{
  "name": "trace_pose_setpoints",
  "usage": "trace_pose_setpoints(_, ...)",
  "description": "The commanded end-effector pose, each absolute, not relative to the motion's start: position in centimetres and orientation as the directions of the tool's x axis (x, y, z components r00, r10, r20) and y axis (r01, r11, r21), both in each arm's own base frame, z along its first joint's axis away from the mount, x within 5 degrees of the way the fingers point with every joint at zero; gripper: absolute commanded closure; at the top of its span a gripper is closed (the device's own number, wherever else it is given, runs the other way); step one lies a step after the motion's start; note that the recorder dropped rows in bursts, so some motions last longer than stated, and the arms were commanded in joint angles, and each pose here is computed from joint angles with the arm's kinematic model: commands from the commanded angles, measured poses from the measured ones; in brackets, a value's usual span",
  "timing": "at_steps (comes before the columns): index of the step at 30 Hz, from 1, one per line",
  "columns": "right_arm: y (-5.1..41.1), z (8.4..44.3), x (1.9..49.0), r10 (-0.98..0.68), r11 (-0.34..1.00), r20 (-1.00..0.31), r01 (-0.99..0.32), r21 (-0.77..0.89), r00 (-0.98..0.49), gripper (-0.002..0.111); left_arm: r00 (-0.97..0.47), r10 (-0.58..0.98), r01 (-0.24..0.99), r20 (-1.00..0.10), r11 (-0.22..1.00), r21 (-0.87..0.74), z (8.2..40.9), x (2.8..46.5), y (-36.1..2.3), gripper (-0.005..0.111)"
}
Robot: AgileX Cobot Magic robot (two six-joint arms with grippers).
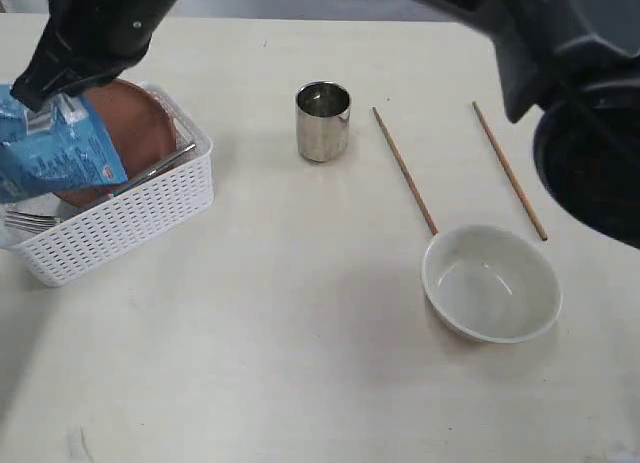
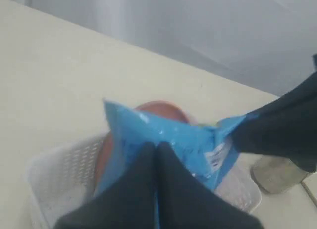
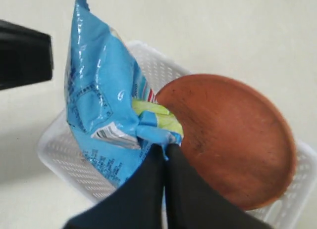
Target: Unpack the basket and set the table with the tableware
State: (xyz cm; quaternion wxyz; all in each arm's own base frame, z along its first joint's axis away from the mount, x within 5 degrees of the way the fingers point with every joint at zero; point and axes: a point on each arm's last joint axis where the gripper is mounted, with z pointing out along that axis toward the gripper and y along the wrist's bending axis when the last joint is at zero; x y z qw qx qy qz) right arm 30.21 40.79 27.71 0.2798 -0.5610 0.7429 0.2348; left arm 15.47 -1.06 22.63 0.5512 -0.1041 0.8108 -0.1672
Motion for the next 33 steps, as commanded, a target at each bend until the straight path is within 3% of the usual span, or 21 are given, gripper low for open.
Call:
trace_pose_setpoints(1, 39.0, 31.7, 30.0, -0.703, 0.29, -0.696, -0.953, -0.092, -0.147, 0.109, -0.367, -0.355, 0.02, -0.86, 0.921, -0.389, 22.8, 15.5, -1.1, 0.107)
trace_pose_setpoints(5, 36.2, 34.5, 30.4, -0.754, 0.379, -0.637, -0.898, -0.225, -0.159, 0.109, -0.37, -0.355, 0.019, -0.859, 0.921, -0.389, 22.6, 15.4, -1.1, 0.107)
trace_pose_setpoints(10, 30.5, 36.5, 32.9, -0.772, 0.532, -0.549, -0.798, -0.283, -0.321, 0.109, -0.375, -0.354, 0.019, -0.857, 0.921, -0.388, 22.4, 15.3, -1.1, 0.107)
trace_pose_setpoints(15, 22.7, 37.1, 37.1, -0.658, 0.725, -0.508, -0.649, -0.229, -0.556, 0.109, -0.375, -0.355, 0.019, -0.856, 0.92, -0.39, 22.4, 15.3, -1.1, 0.107)
trace_pose_setpoints(20, 15.0, 37.0, 40.6, -0.481, 0.876, -0.509, -0.417, -0.243, -0.714, 0.109, -0.375, -0.355, 0.021, -0.856, 0.92, -0.391, 22.4, 15.3, -1.2, 0.107)
trace_pose_setpoints(24, 10.1, 34.8, 41.6, -0.371, 0.925, -0.444, -0.282, -0.256, -0.816, 0.109, -0.374, -0.356, 0.024, -0.857, 0.92, -0.392, 22.5, 15.4, -1.2, 0.107)
trace_pose_setpoints(27, 5.0, 31.8, 42.0, -0.247, 0.918, -0.354, -0.1, -0.384, -0.902, 0.109, -0.373, -0.356, 0.026, -0.857, 0.919, -0.393, 22.5, 15.4, -1.2, 0.107)
trace_pose_setpoints(31, 0.3, 26.1, 40.6, -0.107, 0.942, -0.171, -0.045, -0.331, -0.979, 0.109, -0.371, -0.356, 0.033, -0.858, 0.918, -0.395, 22.5, 15.4, -1.3, 0.107)
trace_pose_setpoints(33, -0.4, 24.7, 40.3, -0.082, 0.952, -0.155, -0.031, -0.304, -0.984, 0.109, -0.369, -0.357, 0.038, -0.858, 0.917, -0.397, 22.6, 15.4, -1.3, 0.107)
